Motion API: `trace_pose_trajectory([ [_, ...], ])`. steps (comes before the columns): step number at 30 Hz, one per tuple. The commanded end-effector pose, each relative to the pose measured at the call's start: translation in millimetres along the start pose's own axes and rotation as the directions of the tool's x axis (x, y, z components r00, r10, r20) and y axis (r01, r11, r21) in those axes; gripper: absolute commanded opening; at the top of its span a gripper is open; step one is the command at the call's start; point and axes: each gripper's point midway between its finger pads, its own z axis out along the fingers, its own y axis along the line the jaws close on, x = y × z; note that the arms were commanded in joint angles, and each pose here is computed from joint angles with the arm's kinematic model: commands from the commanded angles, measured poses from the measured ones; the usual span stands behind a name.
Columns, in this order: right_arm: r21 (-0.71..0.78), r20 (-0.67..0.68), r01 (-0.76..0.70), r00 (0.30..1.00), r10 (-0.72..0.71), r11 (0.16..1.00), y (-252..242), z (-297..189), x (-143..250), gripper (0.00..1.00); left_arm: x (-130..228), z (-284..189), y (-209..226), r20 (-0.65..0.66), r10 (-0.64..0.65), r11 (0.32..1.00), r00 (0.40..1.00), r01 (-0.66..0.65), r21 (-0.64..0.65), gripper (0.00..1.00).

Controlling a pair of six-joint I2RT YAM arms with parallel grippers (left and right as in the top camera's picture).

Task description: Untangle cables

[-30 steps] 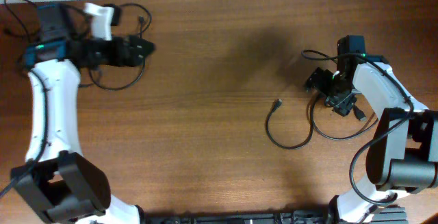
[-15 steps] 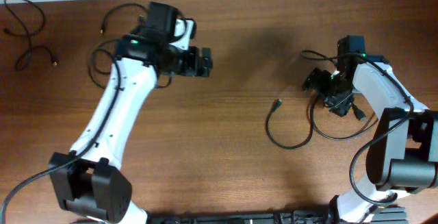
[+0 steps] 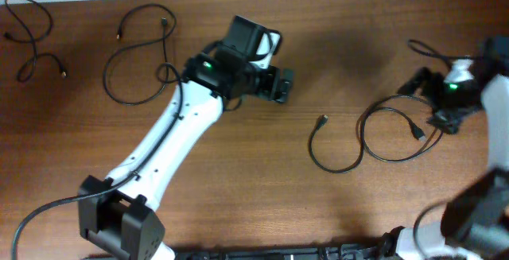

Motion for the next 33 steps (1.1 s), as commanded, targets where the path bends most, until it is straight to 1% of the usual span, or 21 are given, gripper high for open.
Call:
trace_pose_trajectory([
  [1, -0.039, 0.168, 0.057, 0.985, -0.049, 0.998, 6.0, -59.1, -0.7, 0.99, 6.7, 21.3, -37.0, 0.029, 0.070, 0.996, 0.997, -0.072, 0.052, 0.99],
  [5, -0.001, 0.263, 0.062, 0.963, -0.059, 0.998, 1.6, -90.7, 9.1, 0.99, 9.2, 46.4, -80.9, 0.099, 0.149, 0.980, 0.984, -0.161, 0.120, 0.99],
  [8, -0.005, 0.300, 0.078, 0.951, -0.073, 0.997, 5.8, -105.5, 19.4, 0.99, 19.0, 74.2, -112.0, 0.107, 0.199, 0.963, 0.974, -0.214, 0.162, 1.00],
  [12, 0.006, 0.307, 0.077, 0.949, -0.075, 0.997, 4.6, -110.3, 25.5, 1.00, 43.7, 113.7, -147.4, 0.091, 0.259, 0.940, 0.962, -0.272, 0.208, 0.95],
  [16, 0.064, 0.291, 0.047, 0.955, -0.064, 0.997, -7.5, -109.1, 29.9, 0.99, 73.0, 146.6, -184.5, 0.088, 0.319, 0.908, 0.944, -0.331, 0.256, 0.95],
  [20, 0.070, 0.275, 0.040, 0.960, -0.058, 0.997, -9.4, -108.0, 33.9, 1.00, 94.1, 164.7, -208.6, 0.120, 0.437, 0.847, 0.892, -0.452, 0.278, 0.93],
  [21, 0.071, 0.272, 0.038, 0.961, -0.056, 0.997, -9.7, -107.8, 34.8, 1.00, 97.9, 169.0, -213.5, 0.135, 0.470, 0.827, 0.873, -0.488, 0.280, 0.89],
  [23, 0.073, 0.259, 0.034, 0.964, -0.052, 0.997, -10.7, -106.9, 37.9, 1.00, 102.6, 177.4, -216.9, 0.148, 0.499, 0.811, 0.854, -0.521, 0.267, 0.77],
  [25, 0.075, 0.249, 0.030, 0.967, -0.048, 0.997, -11.5, -106.3, 40.4, 1.00, 104.5, 189.1, -210.7, 0.145, 0.504, 0.823, 0.851, -0.525, 0.217, 0.74],
  [28, 0.076, 0.239, 0.026, 0.970, -0.044, 0.997, -12.3, -105.7, 43.0, 1.00, 105.8, 203.8, -195.8, 0.130, 0.507, 0.842, 0.852, -0.522, 0.138, 0.73],
  [31, 0.078, 0.229, 0.023, 0.973, -0.040, 0.997, -13.0, -105.1, 45.6, 1.00, 107.8, 213.8, -192.6, 0.134, 0.506, 0.844, 0.852, -0.521, 0.123, 0.73],
  [33, 0.079, 0.223, 0.021, 0.974, -0.038, 0.997, -13.5, -104.8, 47.1, 1.00, 107.4, 220.3, -194.6, 0.153, 0.504, 0.844, 0.850, -0.522, 0.124, 0.70],
])
